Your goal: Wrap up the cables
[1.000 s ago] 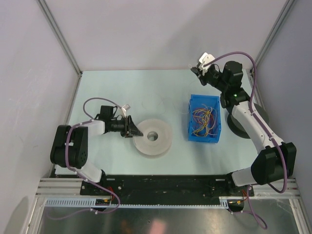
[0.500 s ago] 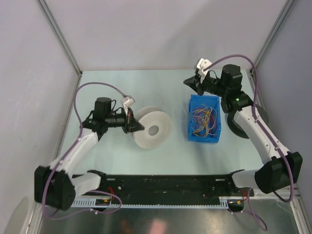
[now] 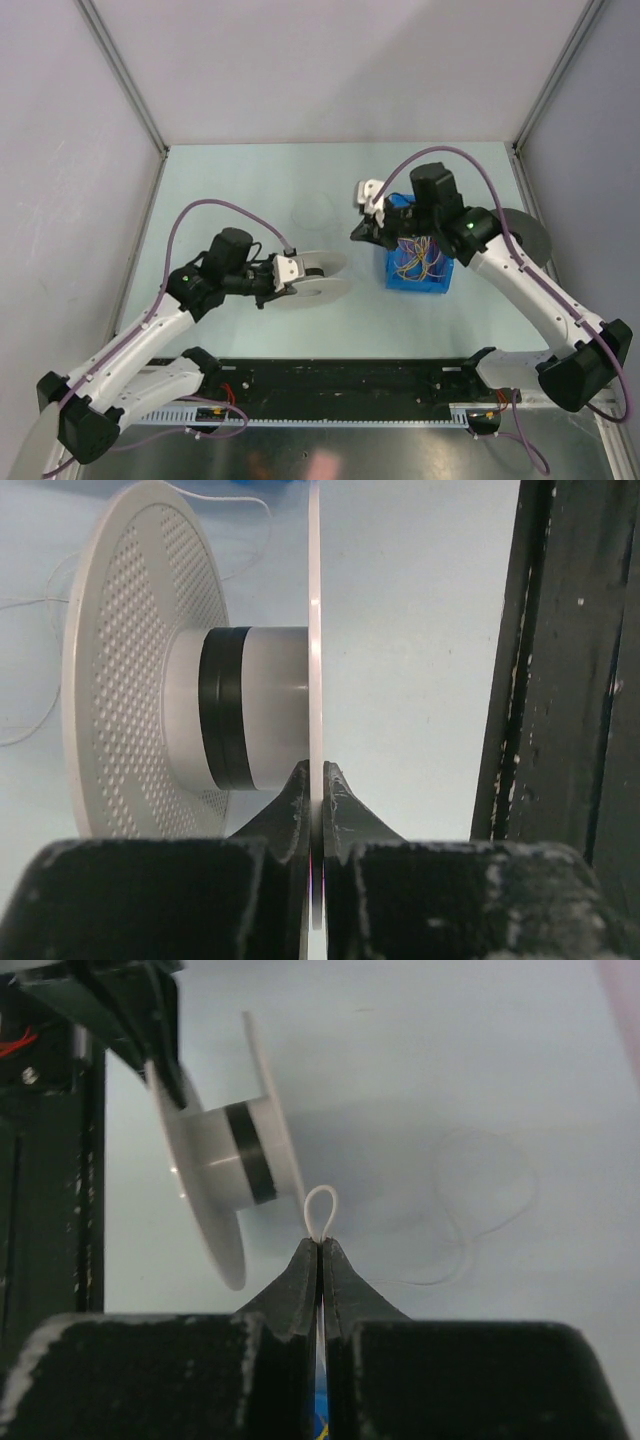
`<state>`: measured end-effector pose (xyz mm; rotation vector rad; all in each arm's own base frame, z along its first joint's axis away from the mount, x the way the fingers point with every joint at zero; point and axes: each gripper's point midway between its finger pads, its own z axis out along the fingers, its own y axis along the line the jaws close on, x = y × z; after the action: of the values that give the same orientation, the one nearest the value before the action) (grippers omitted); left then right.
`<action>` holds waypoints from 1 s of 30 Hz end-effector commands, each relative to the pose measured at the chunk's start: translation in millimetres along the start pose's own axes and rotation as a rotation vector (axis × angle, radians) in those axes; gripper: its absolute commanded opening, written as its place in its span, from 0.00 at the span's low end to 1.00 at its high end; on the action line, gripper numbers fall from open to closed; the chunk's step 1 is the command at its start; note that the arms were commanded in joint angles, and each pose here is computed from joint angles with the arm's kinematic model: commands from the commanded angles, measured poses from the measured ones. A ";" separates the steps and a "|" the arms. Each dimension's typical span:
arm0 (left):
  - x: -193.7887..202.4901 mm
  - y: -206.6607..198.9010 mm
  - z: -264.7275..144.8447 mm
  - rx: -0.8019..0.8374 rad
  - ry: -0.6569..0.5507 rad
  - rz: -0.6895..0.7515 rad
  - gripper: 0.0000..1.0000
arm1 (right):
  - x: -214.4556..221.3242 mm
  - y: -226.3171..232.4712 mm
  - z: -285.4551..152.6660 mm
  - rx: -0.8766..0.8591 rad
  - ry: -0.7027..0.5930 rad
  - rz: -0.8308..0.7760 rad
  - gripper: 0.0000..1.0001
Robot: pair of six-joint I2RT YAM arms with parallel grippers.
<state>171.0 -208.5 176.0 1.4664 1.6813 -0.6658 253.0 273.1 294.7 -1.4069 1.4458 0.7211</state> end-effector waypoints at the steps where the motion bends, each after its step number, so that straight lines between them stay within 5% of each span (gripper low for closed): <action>1: -4.3 5.7 2.0 -0.019 -0.004 0.162 0.01 | 1.4 23.3 -2.6 -0.025 0.079 -0.076 0.00; 7: -8.8 -6.7 -0.7 0.015 -0.045 0.192 0.20 | 8.4 42.1 14.2 -0.062 0.132 -0.046 0.00; 13: -21.8 -6.9 -11.1 -0.020 -0.079 0.154 0.63 | -1.4 49.8 33.6 -0.060 0.109 -0.014 0.00; 16: -46.0 -4.2 -29.3 -0.068 -0.146 0.168 0.72 | -1.5 48.9 39.4 -0.071 0.101 -0.023 0.00; 21: -59.8 25.0 -60.4 -0.211 -0.198 0.065 0.71 | -1.7 27.0 48.5 -0.066 0.049 -0.030 0.00; 30: -11.8 73.5 -57.1 -0.258 -0.139 -0.127 0.62 | 9.4 22.9 78.5 -0.130 0.025 -0.048 0.00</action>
<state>227.7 -148.0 234.0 1.0998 1.6911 -0.4900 246.9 321.6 237.2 -1.5478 1.5180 0.7395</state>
